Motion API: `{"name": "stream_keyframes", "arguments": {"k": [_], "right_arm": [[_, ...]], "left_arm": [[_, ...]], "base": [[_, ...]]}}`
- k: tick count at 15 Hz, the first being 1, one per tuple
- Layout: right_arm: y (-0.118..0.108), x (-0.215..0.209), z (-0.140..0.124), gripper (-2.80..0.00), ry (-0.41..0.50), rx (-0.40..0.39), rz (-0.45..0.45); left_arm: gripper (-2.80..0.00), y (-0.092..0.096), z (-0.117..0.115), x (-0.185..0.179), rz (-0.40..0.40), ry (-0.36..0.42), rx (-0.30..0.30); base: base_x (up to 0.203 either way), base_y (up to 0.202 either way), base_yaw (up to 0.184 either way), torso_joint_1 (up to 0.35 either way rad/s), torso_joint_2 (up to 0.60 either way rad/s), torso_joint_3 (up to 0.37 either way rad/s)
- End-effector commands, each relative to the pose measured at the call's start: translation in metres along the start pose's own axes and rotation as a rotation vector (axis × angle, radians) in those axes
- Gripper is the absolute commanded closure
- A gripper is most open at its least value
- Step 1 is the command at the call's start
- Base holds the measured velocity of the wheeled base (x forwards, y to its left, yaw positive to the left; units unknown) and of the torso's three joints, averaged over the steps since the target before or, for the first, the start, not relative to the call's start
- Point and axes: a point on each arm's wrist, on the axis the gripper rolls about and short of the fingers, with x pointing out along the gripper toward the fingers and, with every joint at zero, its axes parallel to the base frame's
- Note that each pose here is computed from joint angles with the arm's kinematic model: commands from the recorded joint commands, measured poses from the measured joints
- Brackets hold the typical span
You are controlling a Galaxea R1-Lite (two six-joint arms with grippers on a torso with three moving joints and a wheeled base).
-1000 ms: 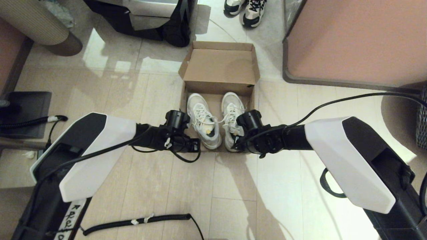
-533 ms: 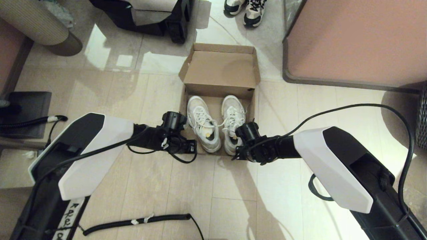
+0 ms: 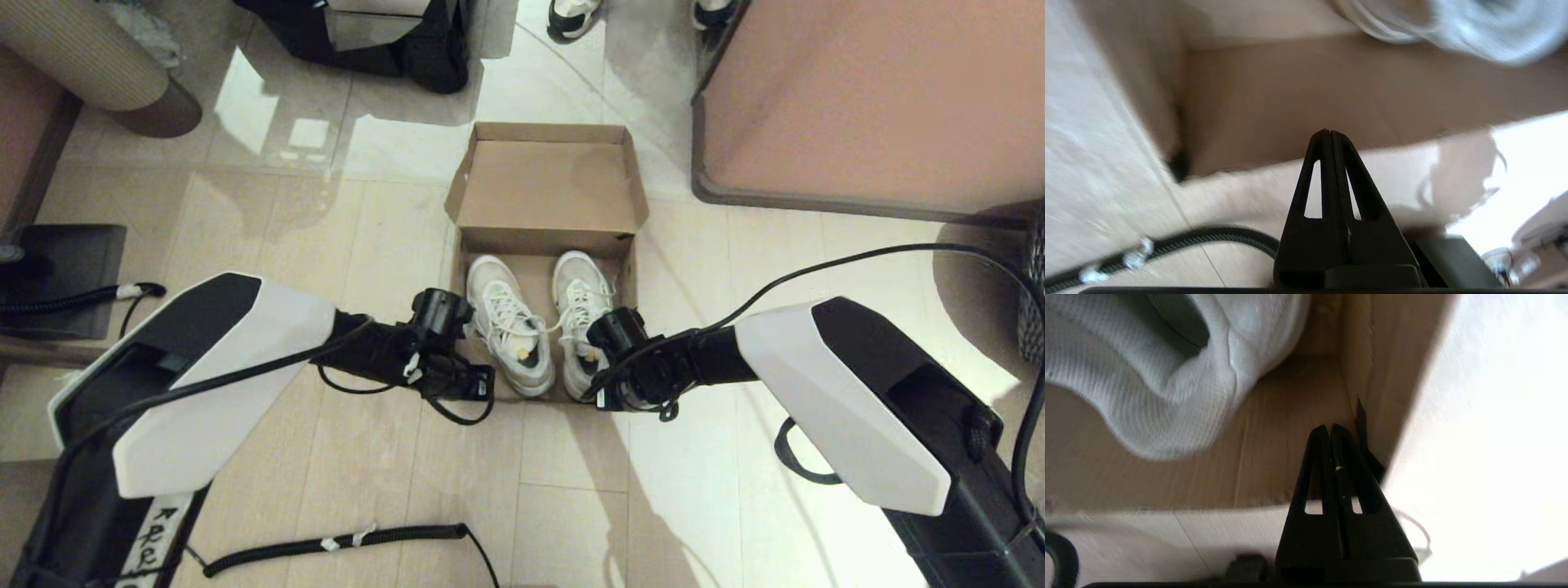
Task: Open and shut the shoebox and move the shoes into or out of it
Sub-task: Put the shoes out of the shoe box
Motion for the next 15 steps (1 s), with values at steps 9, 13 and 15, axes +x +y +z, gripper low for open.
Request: {"name": "stream_keyframes", "arguments": {"k": [9, 13, 15], "right_arm": [[-0.048, -0.037, -0.015, 0.0, 0.063, 0.083, -0.062], [-0.029, -0.085, 0.002, 0.0, 0.027, 0.078, 0.128], [-0.025, -0.084, 0.0, 0.0, 0.03, 0.073, 0.135]], "left_arm": [[0.0, -0.055, -0.009, -0.017, -0.081, 0.008, 0.016], [0.0, -0.047, 0.011, -0.07, -0.078, -0.038, -0.007], [0.0, -0.033, 0.007, -0.096, -0.059, -0.03, -0.031]], "base": [[0.0, 0.0, 0.0, 0.0, 0.0, 0.0], [0.0, 0.0, 0.0, 0.0, 0.0, 0.0], [0.0, 0.0, 0.0, 0.0, 0.0, 0.0]]}}
